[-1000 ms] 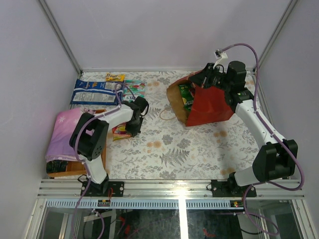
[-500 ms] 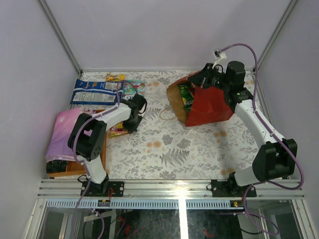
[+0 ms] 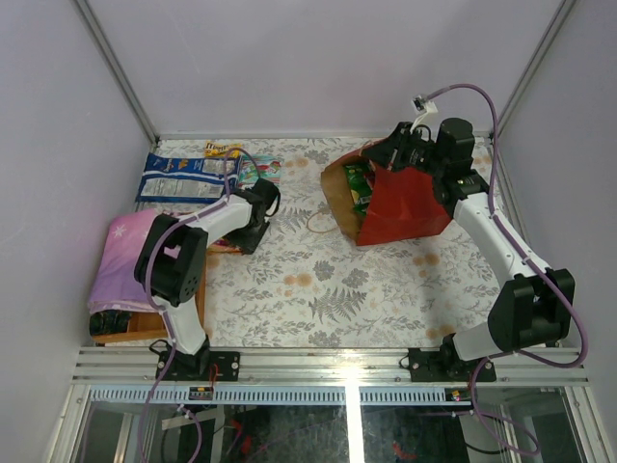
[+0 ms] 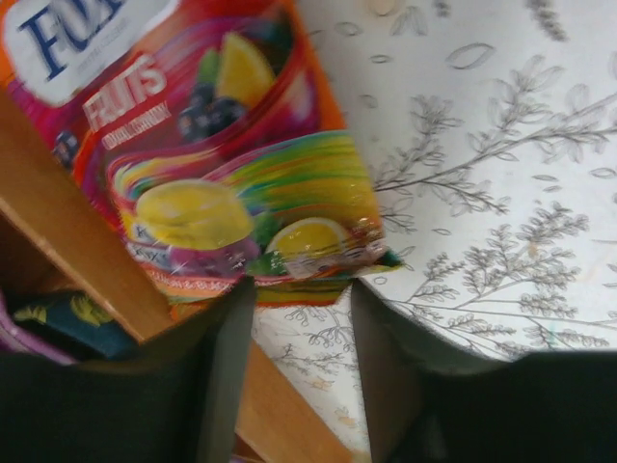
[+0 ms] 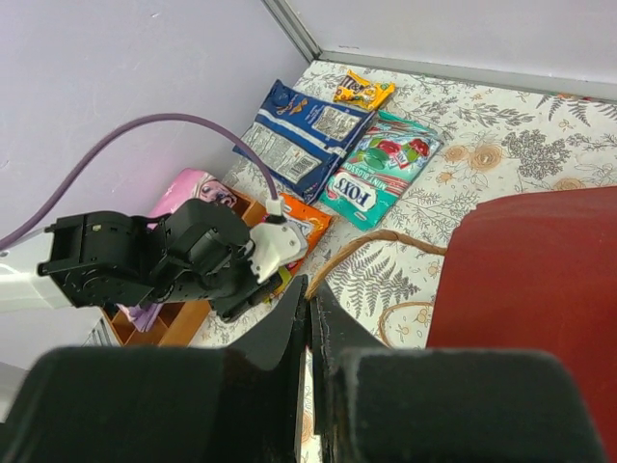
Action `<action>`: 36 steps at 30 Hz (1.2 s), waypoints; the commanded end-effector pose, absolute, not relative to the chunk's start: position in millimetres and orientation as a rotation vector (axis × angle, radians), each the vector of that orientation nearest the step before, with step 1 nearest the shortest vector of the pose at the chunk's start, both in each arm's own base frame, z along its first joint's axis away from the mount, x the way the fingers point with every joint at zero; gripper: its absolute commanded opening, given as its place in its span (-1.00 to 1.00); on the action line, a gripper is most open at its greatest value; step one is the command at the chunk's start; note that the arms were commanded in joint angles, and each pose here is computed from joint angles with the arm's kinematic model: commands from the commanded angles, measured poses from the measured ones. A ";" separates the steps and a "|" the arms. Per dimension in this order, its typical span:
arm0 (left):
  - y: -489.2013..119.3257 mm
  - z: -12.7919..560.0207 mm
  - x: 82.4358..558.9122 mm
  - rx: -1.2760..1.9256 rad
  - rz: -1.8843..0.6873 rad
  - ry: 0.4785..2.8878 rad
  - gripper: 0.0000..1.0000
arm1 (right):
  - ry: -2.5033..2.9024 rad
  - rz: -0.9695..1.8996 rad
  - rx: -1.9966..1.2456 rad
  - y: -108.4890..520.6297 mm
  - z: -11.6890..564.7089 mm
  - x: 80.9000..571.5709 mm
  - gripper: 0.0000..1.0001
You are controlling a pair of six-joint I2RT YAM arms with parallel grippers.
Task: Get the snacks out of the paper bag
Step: Place the snack at the center of the board, then take out the snack from the paper bag.
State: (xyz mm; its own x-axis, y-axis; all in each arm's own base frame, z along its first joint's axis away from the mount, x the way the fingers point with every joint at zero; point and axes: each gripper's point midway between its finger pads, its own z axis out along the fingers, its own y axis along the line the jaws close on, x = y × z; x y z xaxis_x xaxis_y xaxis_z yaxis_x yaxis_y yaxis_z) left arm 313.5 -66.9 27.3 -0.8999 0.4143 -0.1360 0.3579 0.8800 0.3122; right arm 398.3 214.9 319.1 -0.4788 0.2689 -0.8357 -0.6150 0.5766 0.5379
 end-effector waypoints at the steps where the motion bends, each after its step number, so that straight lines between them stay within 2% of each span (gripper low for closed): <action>1: -42.4 54.4 325.9 0.498 0.590 2.773 0.69 | 1.674 1.128 -0.366 229.3 349.9 390.4 -1.00; 2: -42.5 59.4 327.6 0.487 0.591 2.761 0.96 | 1.675 1.131 -0.367 230.4 349.4 390.1 -1.00; 3: -43.6 64.5 328.1 0.473 0.589 2.753 1.00 | 1.676 1.131 -0.367 230.5 349.4 390.7 -1.00; 7: -69.5 103.3 342.5 0.407 0.480 2.645 1.00 | 1.682 1.136 -0.372 233.3 348.5 388.7 -1.00; 10: -109.0 148.5 358.9 0.362 0.321 2.479 1.00 | 1.685 1.129 -0.372 233.4 350.3 386.7 -1.00; 13: -158.8 188.3 369.2 0.289 0.062 2.307 1.00 | 1.684 1.159 -0.381 238.3 354.5 380.1 -1.00; 19: -224.6 242.7 388.8 -0.057 -0.504 1.961 0.99 | 1.685 1.212 -0.386 247.3 350.3 365.0 -1.00; 24: -299.1 234.0 407.0 -0.076 -0.910 1.957 0.99 | 1.763 1.123 -0.335 234.7 327.8 361.0 -1.00; 27: -324.2 217.8 419.4 -0.141 -1.040 1.967 1.00 | 1.803 1.049 -0.314 223.5 314.8 356.4 -1.00; 36: -331.4 155.8 436.0 -0.351 -1.085 2.035 0.82 | 1.862 0.970 -0.195 191.5 288.7 362.2 -1.00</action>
State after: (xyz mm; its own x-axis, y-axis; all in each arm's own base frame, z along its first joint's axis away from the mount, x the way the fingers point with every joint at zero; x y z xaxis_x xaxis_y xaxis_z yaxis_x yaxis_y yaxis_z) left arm 420.2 -317.6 129.8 -0.7052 -0.4344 -0.5604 0.1045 0.7181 -0.6880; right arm 356.7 208.6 286.4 -0.5295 0.2334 -0.8156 -0.5489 0.6387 0.5392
